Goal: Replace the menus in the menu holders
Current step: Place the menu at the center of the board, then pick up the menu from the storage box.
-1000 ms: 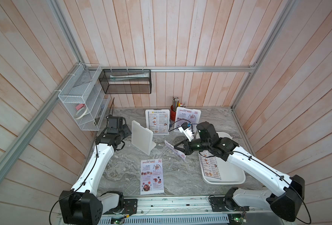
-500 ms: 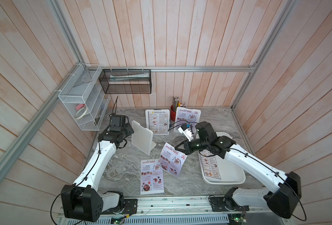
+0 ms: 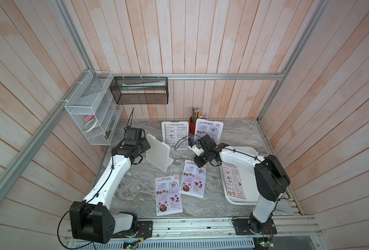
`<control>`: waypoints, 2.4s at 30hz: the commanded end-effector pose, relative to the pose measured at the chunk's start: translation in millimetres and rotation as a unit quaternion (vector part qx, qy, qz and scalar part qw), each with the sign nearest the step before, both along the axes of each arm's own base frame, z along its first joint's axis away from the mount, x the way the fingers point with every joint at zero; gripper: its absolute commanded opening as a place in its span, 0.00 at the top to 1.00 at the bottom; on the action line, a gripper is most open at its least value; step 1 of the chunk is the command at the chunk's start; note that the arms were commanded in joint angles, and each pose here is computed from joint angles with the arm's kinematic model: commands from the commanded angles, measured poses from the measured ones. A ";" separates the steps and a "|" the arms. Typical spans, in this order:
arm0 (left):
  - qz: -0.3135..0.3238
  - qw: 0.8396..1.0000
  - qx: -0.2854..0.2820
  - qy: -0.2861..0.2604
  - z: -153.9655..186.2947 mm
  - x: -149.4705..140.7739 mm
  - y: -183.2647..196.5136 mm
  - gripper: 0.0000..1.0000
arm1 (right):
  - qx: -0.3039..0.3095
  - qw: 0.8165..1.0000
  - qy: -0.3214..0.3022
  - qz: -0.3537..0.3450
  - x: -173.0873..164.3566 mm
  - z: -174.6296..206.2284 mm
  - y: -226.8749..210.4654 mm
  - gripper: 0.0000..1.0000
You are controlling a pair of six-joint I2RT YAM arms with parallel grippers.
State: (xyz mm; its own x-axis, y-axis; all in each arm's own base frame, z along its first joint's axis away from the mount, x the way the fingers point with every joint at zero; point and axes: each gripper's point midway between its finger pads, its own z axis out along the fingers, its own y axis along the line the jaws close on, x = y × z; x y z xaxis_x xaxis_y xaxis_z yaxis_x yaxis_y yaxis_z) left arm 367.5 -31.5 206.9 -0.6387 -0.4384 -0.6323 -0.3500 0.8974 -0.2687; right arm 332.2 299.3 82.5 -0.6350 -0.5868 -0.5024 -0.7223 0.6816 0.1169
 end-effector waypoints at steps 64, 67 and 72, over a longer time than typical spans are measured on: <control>-0.451 0.880 -0.144 0.033 -15.8 -124.3 -387.1 0.36 | 0.214 0.800 0.123 -0.546 -58.0 -44.8 -241.9 0.27; -0.453 0.879 -0.143 0.044 -31.0 -120.4 -397.6 0.38 | 0.228 0.801 0.142 -0.535 -59.5 -47.6 -233.5 0.28; -0.451 0.877 -0.162 0.046 -44.6 -114.5 -414.0 0.42 | 0.235 0.801 0.145 -0.530 -62.1 -46.4 -230.9 0.29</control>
